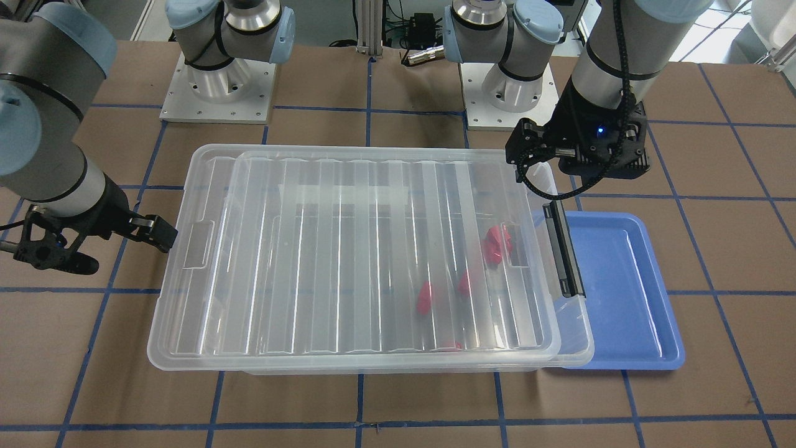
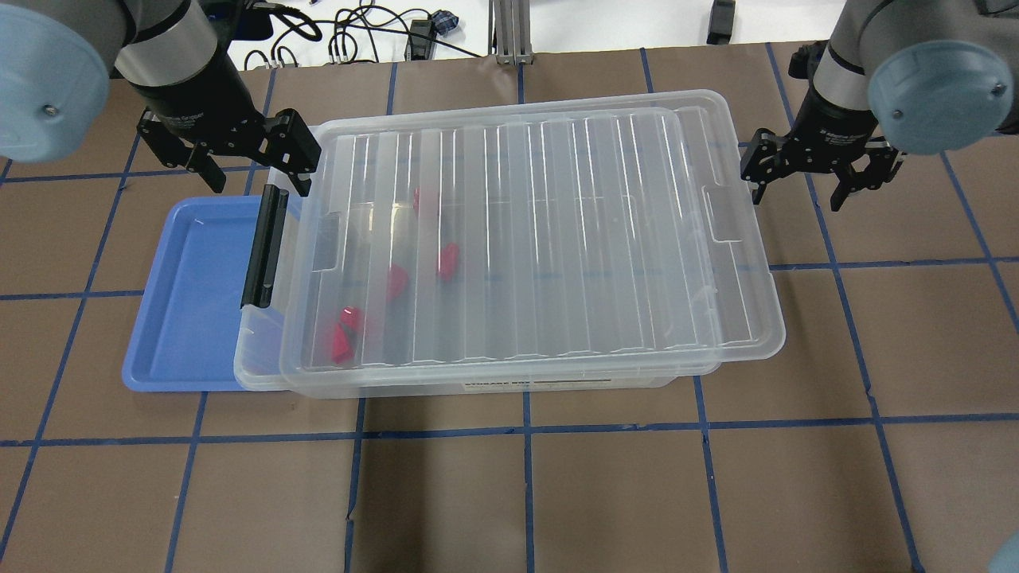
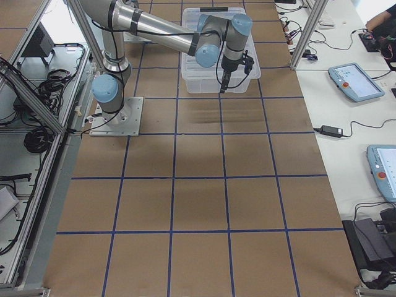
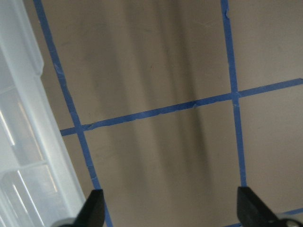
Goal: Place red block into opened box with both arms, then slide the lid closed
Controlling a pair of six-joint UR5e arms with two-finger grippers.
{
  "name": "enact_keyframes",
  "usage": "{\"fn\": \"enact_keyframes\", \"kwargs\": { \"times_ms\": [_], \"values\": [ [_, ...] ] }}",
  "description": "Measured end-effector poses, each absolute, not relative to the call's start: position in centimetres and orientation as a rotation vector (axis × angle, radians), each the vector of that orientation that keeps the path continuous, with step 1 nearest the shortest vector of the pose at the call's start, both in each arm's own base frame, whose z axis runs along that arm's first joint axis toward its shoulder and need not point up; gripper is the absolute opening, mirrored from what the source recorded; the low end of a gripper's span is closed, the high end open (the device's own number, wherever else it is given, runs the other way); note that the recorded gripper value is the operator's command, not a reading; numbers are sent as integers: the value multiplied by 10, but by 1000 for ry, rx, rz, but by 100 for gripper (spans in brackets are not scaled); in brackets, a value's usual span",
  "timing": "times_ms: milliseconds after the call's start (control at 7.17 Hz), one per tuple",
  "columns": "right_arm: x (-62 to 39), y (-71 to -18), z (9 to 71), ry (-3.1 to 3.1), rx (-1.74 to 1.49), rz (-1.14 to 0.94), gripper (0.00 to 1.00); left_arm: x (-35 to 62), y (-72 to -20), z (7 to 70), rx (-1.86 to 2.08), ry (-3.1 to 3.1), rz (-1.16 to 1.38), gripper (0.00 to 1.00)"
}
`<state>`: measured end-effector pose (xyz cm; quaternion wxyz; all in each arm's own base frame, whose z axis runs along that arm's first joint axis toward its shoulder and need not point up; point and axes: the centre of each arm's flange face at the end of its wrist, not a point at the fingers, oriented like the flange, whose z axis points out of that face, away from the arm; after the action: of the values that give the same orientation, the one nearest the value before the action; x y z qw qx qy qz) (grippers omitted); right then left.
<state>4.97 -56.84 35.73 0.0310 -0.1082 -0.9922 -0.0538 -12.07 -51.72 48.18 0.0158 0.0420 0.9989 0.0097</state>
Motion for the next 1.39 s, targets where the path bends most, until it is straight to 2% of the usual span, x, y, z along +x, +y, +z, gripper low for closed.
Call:
{"fn": "enact_keyframes", "kwargs": {
  "times_ms": [697, 1115, 1394],
  "values": [
    [73, -570, 366, -3055, -340, -131, 100, -121, -517, 482, 131, 3107, 29, 100],
    [67, -571, 434, -3062, -297, -37, 100, -121, -517, 482, 131, 3107, 28, 100],
    [90, -547, 479, -3147, -279, 2, 100, -121, -516, 484, 131, 3106, 25, 100]
  ]
}}
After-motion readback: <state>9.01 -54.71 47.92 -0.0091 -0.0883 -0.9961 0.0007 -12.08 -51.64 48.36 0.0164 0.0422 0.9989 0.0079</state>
